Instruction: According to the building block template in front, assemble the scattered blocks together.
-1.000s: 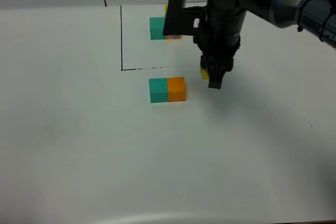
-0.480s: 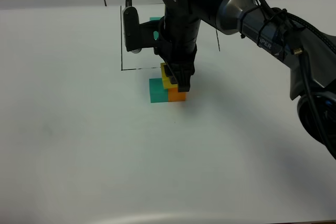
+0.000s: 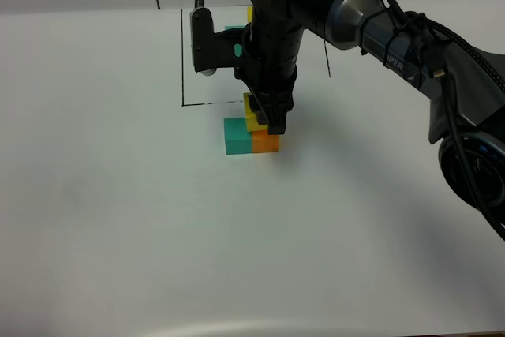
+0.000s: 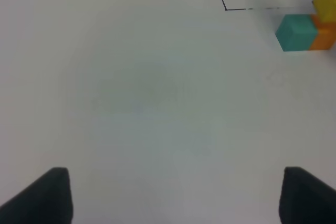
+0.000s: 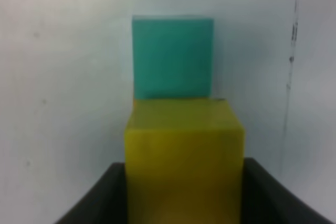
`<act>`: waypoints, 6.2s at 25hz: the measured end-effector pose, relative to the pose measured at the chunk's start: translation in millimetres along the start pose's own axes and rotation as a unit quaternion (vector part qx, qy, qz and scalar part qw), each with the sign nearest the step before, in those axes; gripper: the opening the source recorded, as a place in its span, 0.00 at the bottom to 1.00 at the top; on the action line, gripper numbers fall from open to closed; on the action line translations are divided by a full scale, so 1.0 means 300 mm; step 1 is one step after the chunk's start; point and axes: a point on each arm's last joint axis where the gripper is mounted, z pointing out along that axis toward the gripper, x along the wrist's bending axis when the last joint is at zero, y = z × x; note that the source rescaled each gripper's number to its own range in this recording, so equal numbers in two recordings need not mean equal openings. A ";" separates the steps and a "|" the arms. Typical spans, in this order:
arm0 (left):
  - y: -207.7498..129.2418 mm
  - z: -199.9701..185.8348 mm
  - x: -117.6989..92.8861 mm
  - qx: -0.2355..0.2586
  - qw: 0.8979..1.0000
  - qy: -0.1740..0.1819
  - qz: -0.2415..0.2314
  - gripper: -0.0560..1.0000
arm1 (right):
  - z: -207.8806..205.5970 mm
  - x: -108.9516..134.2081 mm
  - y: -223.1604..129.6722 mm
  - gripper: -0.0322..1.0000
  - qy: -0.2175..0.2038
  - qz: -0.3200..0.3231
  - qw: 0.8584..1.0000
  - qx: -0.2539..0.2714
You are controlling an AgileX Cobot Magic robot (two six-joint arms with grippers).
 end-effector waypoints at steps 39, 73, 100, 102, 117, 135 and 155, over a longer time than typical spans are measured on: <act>0.000 0.000 0.000 0.000 1.000 0.000 0.000 0.86 | 0.070 -0.007 -0.020 0.05 0.021 0.009 1.000 0.006; 0.000 0.000 0.000 0.000 1.000 0.000 0.000 0.86 | -0.170 -0.082 -0.135 0.91 -0.046 0.199 0.979 -0.027; 0.000 0.000 0.000 0.000 1.000 0.000 0.000 0.86 | -0.769 0.719 -0.852 0.91 -0.258 0.646 0.708 -0.124; 0.000 0.000 0.000 0.000 1.000 0.000 0.000 0.86 | -0.767 0.824 -0.853 0.91 -0.278 0.651 0.693 -0.137; 0.000 0.000 0.000 0.000 1.000 0.000 0.000 0.86 | -0.585 1.214 -0.832 0.91 -0.314 0.649 0.665 -0.193; 0.000 0.000 0.000 0.000 1.000 0.000 0.000 0.86 | -0.598 1.317 -0.823 0.91 -0.372 0.633 0.632 -0.249; 0.000 0.000 0.000 0.000 1.000 0.000 0.000 0.86 | -0.598 1.318 -0.825 0.92 -0.374 0.637 0.626 -0.250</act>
